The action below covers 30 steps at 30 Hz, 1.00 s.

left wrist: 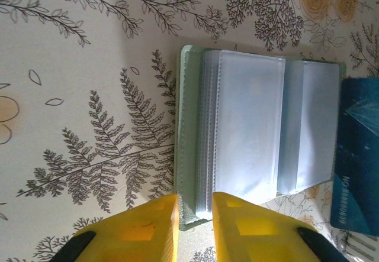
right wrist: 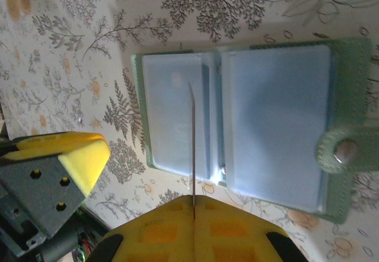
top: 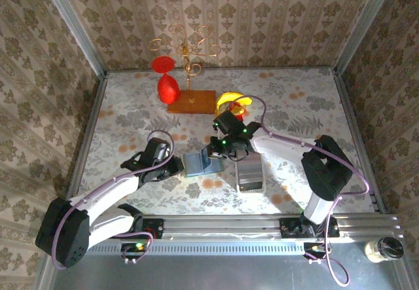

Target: Put the credit cards into the card holder

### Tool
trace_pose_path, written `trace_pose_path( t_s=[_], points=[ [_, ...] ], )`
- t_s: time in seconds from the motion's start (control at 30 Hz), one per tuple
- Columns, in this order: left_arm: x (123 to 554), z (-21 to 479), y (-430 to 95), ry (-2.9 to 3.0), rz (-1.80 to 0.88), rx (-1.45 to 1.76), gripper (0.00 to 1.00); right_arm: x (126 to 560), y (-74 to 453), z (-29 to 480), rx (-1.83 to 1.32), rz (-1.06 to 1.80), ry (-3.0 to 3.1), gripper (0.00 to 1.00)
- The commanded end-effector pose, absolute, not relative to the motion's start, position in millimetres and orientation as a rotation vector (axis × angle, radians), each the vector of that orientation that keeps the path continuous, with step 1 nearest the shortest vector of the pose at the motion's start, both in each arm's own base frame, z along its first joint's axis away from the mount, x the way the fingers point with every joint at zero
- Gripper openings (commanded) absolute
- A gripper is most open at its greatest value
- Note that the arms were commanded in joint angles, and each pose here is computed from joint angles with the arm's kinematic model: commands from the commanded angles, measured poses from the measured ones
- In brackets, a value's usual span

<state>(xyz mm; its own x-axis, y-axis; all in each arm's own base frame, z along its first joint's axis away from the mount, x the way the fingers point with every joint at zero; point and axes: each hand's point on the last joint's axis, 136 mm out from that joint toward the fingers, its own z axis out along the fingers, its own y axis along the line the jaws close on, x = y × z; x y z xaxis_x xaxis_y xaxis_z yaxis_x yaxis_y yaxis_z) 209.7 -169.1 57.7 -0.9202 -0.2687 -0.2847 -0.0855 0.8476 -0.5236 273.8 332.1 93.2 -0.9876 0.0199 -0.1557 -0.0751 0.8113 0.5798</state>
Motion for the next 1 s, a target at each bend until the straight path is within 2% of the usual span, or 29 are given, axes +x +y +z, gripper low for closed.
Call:
trace_pose_path(
  t_s=[0.0,0.47,0.97],
  points=[
    [209.0,54.2,-170.0,2.682,-0.749,-0.254,0.23,281.8,341.9,89.6,-0.060,0.896,2.824,0.00],
    [209.0,44.1,-170.3,2.719,-0.721,-0.238,0.26,289.9,342.1,65.6,-0.098,0.822,2.824,0.00],
    [206.3,26.2,-167.5,2.754,-0.687,-0.243,0.23,287.5,343.4,52.7,-0.055,0.841,2.841,0.00]
  ],
)
